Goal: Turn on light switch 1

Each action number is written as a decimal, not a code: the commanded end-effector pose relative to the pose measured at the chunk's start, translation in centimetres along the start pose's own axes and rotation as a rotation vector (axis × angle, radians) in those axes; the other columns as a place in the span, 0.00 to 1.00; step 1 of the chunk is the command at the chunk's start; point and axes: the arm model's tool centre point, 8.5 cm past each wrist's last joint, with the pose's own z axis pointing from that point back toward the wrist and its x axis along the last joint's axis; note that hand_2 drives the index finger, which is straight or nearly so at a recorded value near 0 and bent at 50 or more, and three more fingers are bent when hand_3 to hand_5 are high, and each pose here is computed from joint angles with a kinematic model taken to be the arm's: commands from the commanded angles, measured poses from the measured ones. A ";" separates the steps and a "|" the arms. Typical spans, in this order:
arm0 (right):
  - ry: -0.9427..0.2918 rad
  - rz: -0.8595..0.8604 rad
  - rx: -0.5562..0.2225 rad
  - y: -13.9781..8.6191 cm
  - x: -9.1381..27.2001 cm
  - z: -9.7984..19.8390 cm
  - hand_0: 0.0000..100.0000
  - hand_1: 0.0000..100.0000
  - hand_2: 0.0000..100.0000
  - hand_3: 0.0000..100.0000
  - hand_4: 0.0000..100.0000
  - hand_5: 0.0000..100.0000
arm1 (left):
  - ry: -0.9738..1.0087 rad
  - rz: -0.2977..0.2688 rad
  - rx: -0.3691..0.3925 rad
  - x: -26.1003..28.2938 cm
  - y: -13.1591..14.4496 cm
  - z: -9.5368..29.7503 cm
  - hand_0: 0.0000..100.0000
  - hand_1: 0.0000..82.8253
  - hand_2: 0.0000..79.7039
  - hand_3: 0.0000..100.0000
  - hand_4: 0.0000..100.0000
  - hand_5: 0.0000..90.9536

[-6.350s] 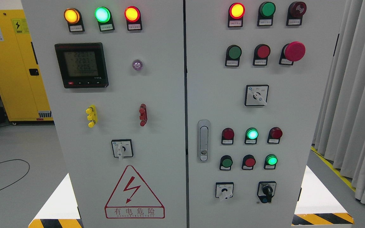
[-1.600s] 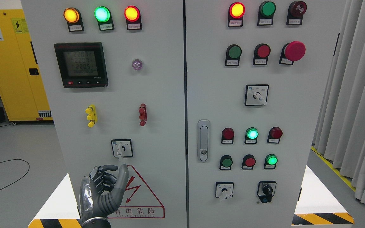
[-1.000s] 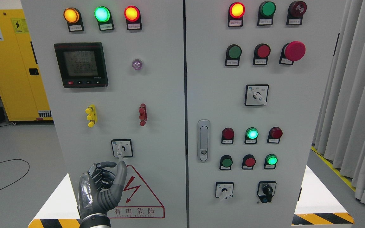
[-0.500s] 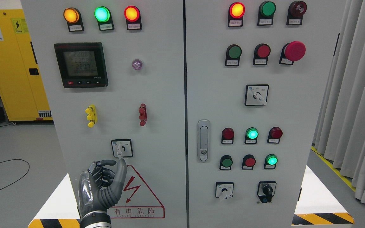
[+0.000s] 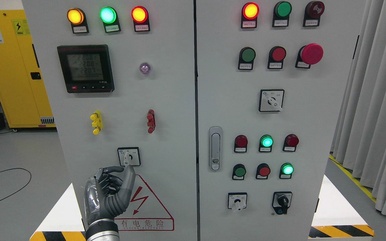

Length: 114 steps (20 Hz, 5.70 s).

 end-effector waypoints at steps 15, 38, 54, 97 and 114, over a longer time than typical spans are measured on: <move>0.000 -0.001 0.000 0.0 0.0 0.0 0.00 0.50 0.04 0.00 0.00 0.00 | 0.012 -0.001 -0.003 0.3 -0.5 -0.6 0.29 0.76 0.64 0.86 0.87 0.85; 0.000 -0.001 0.000 0.0 0.0 0.0 0.00 0.50 0.04 0.00 0.00 0.00 | 0.016 0.000 0.000 0.9 -0.5 -1.0 0.31 0.74 0.67 0.88 0.88 0.85; 0.000 0.000 0.000 0.0 0.0 0.0 0.00 0.50 0.04 0.00 0.00 0.00 | 0.018 -0.001 0.001 1.2 -0.5 -1.2 0.36 0.75 0.69 0.88 0.88 0.86; 0.000 0.000 0.000 0.0 0.0 0.0 0.00 0.50 0.04 0.00 0.00 0.00 | 0.032 -0.007 -0.002 1.1 -0.7 -1.4 0.25 0.71 0.74 0.90 0.89 0.87; 0.000 0.000 0.000 0.0 0.0 0.0 0.00 0.50 0.04 0.00 0.00 0.00 | 0.027 -0.005 -0.002 1.2 -0.8 -1.5 0.36 0.71 0.74 0.90 0.89 0.88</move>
